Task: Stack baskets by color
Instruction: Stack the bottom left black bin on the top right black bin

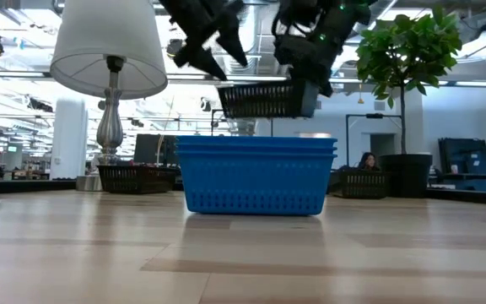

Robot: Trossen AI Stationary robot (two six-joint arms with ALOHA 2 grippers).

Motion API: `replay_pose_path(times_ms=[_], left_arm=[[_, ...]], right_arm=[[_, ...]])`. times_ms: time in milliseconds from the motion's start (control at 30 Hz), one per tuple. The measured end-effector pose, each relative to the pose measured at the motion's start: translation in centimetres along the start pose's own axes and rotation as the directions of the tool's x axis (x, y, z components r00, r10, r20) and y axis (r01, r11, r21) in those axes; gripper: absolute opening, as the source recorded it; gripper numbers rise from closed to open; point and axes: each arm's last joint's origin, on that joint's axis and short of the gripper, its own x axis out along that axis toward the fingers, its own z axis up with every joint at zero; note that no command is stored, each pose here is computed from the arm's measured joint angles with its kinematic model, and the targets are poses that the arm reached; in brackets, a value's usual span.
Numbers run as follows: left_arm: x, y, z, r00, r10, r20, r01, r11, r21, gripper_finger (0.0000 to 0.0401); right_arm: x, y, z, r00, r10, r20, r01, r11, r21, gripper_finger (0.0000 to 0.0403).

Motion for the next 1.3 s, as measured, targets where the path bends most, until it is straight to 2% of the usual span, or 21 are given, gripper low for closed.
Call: replay_pose_path(times_ms=[167, 367, 533, 700, 833, 967, 1300], left_arm=[[-4.1, 0.7, 1.7, 0.985, 0.010, 0.173, -0.016, 0.999, 0.031, 0.0357], [-8.7, 1.5, 2.4, 0.955, 0.015, 0.297, -0.068, 0.983, 0.170, 0.0356], [-11.3, 2.4, 1.5, 0.904, -0.038, 0.426, -0.041, 0.984, 0.176, 0.0346], [-11.6, 3.1, -0.9, 0.841, -0.129, 0.525, 0.060, 0.987, 0.147, 0.0335], [-10.5, 3.3, -2.4, 0.803, -0.159, 0.574, 0.113, 0.987, 0.116, 0.0329], [-9.7, 3.4, -3.2, 0.821, -0.156, 0.550, 0.125, 0.988, 0.093, 0.0325], [-8.6, 3.2, -3.5, 0.846, -0.158, 0.509, 0.124, 0.987, 0.102, 0.0325]], right_arm=[[0.5, -1.5, -0.7, 0.999, -0.031, -0.034, 0.033, 0.998, 0.054, 0.0002], [0.1, -4.0, -2.8, 0.998, -0.066, -0.022, 0.069, 0.983, 0.173, 0.0001], [-1.4, -6.3, -5.0, 0.992, -0.103, 0.079, 0.071, 0.940, 0.335, 0.0001], [-2.1, -8.1, -7.4, 0.975, -0.156, 0.161, 0.053, 0.857, 0.512, 0.0001], [-1.8, -8.8, -9.2, 0.966, -0.179, 0.186, 0.036, 0.807, 0.590, 0.0001], [-1.9, -9.6, -10.1, 0.955, -0.203, 0.215, 0.016, 0.761, 0.648, 0.0001], [-2.3, -12.1, -11.3, 0.955, -0.268, 0.125, 0.081, 0.644, 0.760, 0.0002]])
